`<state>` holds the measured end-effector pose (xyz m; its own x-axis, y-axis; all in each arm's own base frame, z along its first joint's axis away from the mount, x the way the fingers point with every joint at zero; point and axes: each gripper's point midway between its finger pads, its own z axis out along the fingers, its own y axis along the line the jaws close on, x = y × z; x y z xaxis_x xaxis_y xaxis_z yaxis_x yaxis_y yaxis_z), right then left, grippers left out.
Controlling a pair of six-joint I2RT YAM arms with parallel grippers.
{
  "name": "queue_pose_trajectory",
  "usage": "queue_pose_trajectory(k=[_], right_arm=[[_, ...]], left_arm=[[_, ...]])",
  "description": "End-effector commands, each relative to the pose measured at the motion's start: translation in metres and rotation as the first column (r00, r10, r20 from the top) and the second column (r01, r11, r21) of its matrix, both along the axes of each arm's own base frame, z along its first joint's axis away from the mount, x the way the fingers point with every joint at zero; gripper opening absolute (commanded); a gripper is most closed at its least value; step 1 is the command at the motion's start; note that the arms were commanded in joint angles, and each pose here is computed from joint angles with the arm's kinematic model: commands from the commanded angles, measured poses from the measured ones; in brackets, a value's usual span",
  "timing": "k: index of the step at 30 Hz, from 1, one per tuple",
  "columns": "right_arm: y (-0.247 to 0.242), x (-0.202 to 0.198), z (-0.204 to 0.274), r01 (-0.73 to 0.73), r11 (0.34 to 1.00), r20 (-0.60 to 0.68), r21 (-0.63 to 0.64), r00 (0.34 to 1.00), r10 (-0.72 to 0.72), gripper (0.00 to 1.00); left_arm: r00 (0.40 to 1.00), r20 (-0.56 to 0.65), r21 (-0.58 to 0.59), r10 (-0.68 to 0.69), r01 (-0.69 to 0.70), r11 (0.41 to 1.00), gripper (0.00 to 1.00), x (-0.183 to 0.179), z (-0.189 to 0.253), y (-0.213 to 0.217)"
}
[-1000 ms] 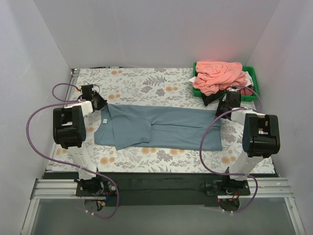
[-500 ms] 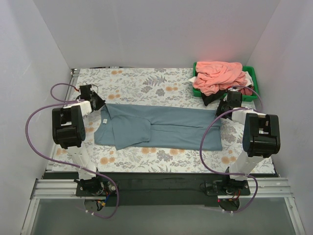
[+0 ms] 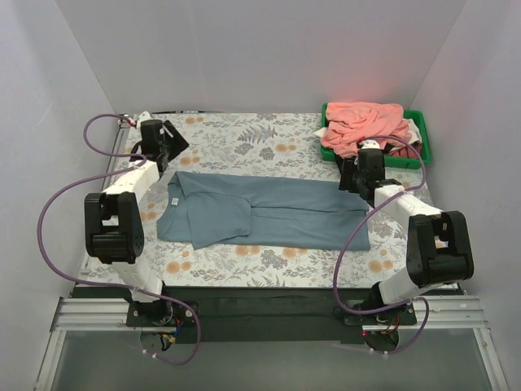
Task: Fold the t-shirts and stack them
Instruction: Fold the tshirt
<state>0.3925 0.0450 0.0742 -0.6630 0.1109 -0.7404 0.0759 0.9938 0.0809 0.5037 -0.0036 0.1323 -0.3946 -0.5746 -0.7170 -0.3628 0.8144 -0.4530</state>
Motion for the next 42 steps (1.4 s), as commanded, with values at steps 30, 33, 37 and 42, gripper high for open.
queue_pose_trajectory(k=[30,33,37,42], right_arm=[[0.101,-0.077,-0.073,-0.231,0.906,-0.268,0.354,0.903,0.335,0.56],[0.105,-0.090,-0.078,-0.230,0.907,-0.291,0.354,0.894,0.340,0.57],[0.116,-0.109,-0.075,-0.255,0.896,-0.304,0.363,0.877,0.372,0.57],[0.142,-0.139,-0.075,-0.297,0.873,-0.325,0.387,0.842,0.430,0.57]], left_arm=[[0.970,-0.198,-0.063,-0.138,0.128,0.990,0.67,-0.029,-0.104,-0.066],[0.970,-0.200,-0.027,-0.140,0.137,0.990,0.68,-0.004,-0.102,-0.062],[0.955,-0.206,-0.045,-0.212,0.208,0.977,0.67,0.028,-0.116,-0.075],[0.943,-0.151,-0.047,-0.298,0.294,0.955,0.68,0.063,-0.112,-0.091]])
